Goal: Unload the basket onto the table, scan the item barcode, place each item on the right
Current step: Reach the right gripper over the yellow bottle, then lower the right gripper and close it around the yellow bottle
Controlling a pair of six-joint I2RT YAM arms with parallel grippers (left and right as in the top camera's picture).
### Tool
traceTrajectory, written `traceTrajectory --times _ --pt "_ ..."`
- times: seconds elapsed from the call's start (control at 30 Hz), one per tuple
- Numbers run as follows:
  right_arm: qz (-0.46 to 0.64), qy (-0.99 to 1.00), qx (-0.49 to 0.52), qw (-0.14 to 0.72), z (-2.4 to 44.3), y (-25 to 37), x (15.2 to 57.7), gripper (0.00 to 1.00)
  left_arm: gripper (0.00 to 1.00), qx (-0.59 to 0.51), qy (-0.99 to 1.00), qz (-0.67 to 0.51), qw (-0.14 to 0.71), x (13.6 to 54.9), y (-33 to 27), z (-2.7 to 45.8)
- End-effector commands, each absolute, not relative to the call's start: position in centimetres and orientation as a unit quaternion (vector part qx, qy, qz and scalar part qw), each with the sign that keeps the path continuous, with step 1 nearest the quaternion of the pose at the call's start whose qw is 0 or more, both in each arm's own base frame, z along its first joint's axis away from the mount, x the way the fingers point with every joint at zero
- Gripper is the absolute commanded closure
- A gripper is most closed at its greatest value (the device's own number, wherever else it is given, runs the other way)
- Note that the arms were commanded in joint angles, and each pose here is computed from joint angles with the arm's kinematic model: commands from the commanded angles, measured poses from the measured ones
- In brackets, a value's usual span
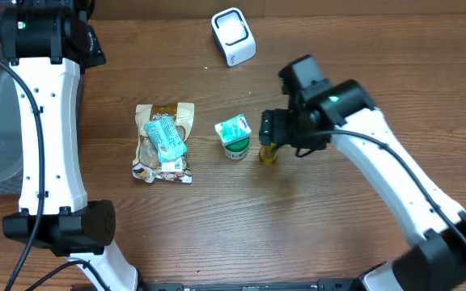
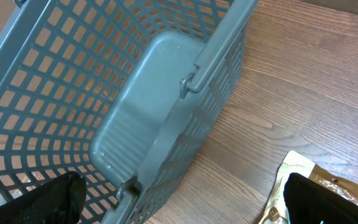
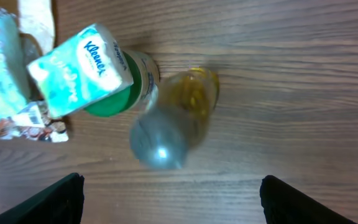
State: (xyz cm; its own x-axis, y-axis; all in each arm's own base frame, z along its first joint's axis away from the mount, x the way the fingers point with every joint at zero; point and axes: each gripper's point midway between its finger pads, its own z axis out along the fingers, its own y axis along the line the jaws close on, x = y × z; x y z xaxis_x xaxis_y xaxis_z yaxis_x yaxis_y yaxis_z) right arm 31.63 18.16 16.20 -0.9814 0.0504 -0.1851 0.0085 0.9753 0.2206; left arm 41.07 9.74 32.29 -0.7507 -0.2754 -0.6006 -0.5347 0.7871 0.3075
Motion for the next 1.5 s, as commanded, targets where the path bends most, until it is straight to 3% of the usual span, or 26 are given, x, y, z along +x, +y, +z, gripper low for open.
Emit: traceTrajectory --times 0.0,0.3,0.5,0.8,0.97,1.37,1.47 --pt "0.098 0.990 0.022 0.101 15.4 18.8 32.7 0.12 0.01 -0.220 0.900 0.246 0.284 41.0 10.0 33.3" --pt "0.081 0.993 0.021 0.080 11.7 19.4 33.7 0.14 0.01 -0.220 0.900 0.246 0.284 41.0 10.0 33.3" --pt "0.086 0.992 0.020 0.088 11.4 19.6 34.1 0.37 0.00 -0.220 0.900 0.246 0.284 41.0 10.0 33.3" --pt "0.080 0.994 0.023 0.078 10.6 19.3 33.6 0.39 0.00 -0.220 0.900 0.246 0.284 41.0 10.0 33.3" --pt "0.080 0.994 0.023 0.077 10.6 19.3 33.6 0.52 0.01 -0.220 0.900 0.246 0.284 41.0 10.0 33.3" --pt "0.075 0.994 0.023 0.070 9.9 19.1 33.2 0.51 0.00 -0.220 0.900 0.246 0.284 41.0 10.0 33.3" --pt "0.076 0.994 0.023 0.070 9.9 19.1 33.2 0.56 0.00 -0.220 0.900 0.246 0.284 41.0 10.0 33.3"
